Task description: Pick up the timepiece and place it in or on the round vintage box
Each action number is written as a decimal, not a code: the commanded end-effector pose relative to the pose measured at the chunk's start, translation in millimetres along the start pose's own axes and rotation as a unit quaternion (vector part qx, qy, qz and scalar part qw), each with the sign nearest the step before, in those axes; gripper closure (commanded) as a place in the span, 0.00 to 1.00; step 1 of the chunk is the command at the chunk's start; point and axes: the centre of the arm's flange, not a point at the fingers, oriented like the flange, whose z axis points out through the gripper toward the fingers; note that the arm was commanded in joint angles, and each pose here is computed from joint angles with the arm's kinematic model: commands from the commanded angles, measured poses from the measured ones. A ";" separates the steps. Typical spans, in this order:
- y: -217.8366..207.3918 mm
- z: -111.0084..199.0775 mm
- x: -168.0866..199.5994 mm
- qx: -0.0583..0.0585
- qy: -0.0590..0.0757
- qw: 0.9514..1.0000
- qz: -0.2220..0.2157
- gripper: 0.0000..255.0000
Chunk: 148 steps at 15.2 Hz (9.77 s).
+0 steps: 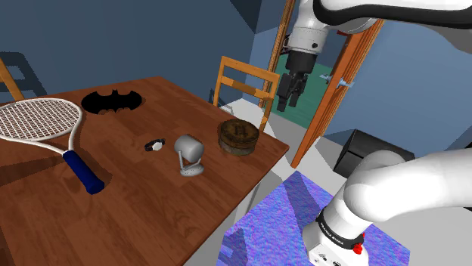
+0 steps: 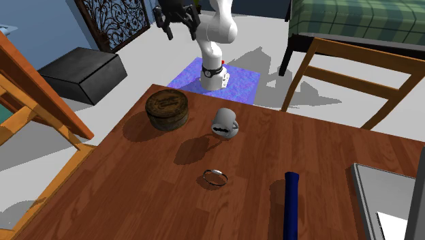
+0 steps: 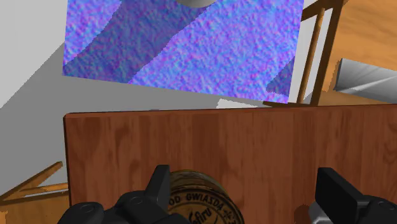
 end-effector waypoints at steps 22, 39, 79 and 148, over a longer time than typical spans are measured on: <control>-96.1 110.2 233.5 0.027 -0.005 1.000 0.010 0.00; -157.7 192.9 378.3 0.044 -0.008 0.999 0.016 0.00; -172.6 123.2 368.8 0.044 -0.008 0.999 0.016 1.00; 91.0 79.4 177.1 0.044 -0.008 0.999 0.016 0.00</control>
